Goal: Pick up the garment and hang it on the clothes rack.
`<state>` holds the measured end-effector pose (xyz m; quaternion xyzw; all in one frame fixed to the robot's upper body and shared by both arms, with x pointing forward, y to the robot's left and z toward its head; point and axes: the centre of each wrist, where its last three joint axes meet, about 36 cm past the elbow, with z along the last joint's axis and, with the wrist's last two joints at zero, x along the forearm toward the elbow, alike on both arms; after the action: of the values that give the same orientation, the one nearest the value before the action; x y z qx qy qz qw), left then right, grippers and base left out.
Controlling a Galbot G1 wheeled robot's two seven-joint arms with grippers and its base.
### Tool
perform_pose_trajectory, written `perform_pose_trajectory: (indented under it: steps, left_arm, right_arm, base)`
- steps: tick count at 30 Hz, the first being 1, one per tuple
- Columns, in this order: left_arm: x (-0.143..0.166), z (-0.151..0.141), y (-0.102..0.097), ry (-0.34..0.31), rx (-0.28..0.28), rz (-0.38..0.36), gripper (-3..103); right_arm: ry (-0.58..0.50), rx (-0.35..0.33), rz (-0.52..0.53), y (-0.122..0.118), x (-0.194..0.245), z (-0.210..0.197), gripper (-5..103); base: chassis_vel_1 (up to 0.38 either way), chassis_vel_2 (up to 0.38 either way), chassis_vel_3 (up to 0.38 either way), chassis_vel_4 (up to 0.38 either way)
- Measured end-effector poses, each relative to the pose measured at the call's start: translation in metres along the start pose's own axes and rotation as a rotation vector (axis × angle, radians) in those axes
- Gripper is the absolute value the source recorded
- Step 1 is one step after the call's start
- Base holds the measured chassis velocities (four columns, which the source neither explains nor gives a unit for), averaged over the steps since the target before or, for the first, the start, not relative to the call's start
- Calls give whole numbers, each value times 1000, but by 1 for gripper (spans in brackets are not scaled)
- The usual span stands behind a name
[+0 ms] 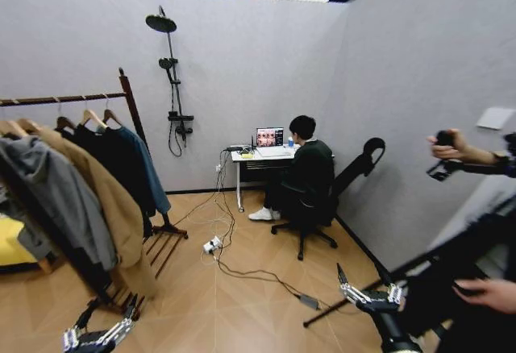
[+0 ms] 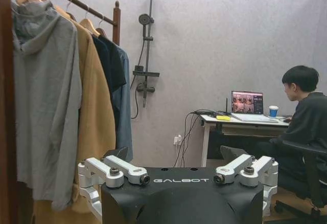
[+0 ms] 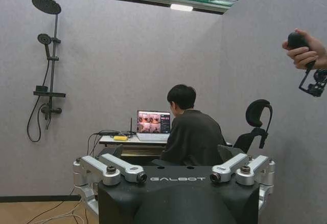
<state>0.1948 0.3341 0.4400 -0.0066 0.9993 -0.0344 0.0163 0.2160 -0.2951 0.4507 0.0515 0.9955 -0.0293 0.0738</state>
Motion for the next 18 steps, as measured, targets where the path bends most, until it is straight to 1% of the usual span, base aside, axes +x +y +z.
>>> perform_pose_trajectory:
  steps: [2, 4, 9, 14, 18]
  left_arm:
    - [0, 0, 0, 0, 0, 0, 100]
    - [0, 0, 0, 0, 0, 0, 100]
    - [0, 0, 0, 0, 0, 0, 100]
    - [0, 0, 0, 0, 0, 0, 100]
    - [0, 0, 0, 0, 0, 0, 100]
  right_arm:
    - [0, 0, 0, 0, 0, 0, 100]
    - [1, 0, 0, 0, 0, 0, 100]
    - [0, 0, 0, 0, 0, 0, 100]
    - [-1, 0, 0, 0, 0, 0, 100]
    - [0, 0, 0, 0, 0, 0, 100]
  base:
    - [222, -146, -198, 260]
    - [87, -58, -151, 94]
    - [-19, 17, 21, -4]
    - [-55, 70, 64, -69]
    - [37, 44, -15, -71]
